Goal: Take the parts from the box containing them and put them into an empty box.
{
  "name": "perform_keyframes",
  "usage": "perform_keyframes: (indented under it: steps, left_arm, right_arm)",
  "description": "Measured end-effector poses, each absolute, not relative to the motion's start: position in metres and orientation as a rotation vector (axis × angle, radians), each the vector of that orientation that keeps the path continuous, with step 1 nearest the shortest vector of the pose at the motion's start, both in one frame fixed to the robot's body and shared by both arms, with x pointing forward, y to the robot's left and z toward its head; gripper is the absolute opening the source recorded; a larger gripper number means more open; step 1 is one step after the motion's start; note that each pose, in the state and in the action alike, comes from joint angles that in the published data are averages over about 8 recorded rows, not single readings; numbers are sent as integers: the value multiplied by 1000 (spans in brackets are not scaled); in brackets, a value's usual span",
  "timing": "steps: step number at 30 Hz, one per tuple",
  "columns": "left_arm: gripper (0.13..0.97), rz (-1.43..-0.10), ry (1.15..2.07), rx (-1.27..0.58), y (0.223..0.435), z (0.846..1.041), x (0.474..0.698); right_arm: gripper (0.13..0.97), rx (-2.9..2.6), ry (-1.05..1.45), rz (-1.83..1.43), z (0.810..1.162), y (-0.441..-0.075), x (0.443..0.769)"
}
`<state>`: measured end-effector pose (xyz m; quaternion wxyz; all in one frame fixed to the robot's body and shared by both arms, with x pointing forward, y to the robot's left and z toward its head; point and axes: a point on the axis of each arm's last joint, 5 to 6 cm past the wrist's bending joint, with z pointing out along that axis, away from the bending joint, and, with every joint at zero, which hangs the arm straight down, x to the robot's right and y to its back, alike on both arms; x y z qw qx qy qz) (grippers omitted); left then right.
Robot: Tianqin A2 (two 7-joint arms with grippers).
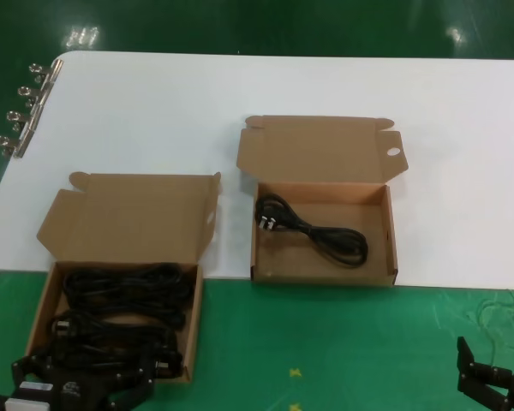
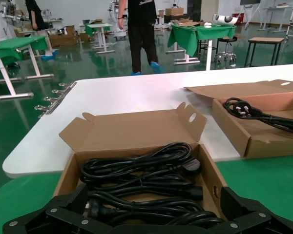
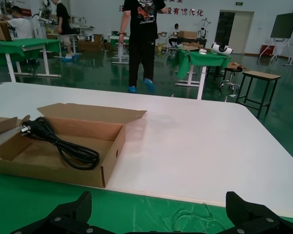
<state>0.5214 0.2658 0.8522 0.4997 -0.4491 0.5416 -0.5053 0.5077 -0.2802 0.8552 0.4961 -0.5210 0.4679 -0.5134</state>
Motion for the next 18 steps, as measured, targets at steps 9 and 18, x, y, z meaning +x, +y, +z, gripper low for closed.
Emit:
perform_keyframes:
  steps: [9, 18]
  left_arm:
    - [966, -1218, 1301, -1093, 268, 853, 519]
    - [966, -1214, 1293, -1099, 270, 853, 516]
  right_arm:
    - [966, -1262, 1134, -1244, 855, -280, 508]
    - [966, -1262, 1134, -1244, 855, -280, 508]
